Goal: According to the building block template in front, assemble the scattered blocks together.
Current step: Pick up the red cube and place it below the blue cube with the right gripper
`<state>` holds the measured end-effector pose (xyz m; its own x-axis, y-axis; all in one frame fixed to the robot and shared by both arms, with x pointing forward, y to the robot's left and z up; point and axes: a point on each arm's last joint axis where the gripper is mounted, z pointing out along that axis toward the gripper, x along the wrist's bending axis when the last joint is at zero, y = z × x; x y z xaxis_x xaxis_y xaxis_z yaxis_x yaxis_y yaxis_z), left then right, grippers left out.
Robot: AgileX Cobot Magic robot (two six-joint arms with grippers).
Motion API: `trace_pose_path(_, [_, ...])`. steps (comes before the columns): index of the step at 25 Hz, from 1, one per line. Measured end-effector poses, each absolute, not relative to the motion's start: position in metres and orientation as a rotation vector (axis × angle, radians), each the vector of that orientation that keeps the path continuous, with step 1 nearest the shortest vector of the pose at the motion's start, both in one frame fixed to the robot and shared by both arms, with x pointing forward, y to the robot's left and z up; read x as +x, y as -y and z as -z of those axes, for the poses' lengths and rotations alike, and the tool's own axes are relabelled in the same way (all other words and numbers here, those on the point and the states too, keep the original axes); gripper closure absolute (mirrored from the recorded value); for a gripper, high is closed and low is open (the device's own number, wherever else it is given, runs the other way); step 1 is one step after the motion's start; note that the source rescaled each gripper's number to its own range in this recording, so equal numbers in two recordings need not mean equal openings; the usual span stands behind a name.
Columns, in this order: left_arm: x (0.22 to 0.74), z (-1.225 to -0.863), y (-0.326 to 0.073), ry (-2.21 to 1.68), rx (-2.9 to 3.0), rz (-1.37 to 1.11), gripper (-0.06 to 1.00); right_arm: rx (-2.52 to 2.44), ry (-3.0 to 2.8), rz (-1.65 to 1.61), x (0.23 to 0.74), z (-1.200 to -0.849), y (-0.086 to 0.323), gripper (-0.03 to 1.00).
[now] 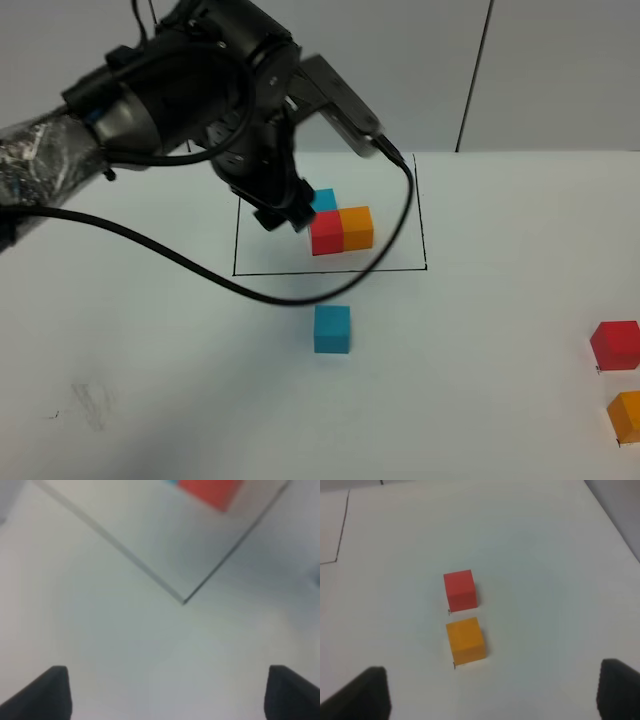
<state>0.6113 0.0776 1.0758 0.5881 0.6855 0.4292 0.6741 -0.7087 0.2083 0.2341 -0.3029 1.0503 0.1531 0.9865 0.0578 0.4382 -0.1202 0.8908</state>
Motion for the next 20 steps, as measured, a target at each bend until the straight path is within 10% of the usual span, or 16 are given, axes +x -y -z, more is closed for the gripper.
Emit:
trace_pose_path(9, [0.618,-1.146,-0.19,-1.885,2.126,-0.868,0.13,1.675,-1.384,-0.917,0.234,-1.05,0.303,0.1])
trace_pose_path(20, [0.537,-1.183,-0.236,-1.919,2.037,-0.938,0.14,1.675,-1.384,-0.917,0.234,-1.05,0.303,0.1])
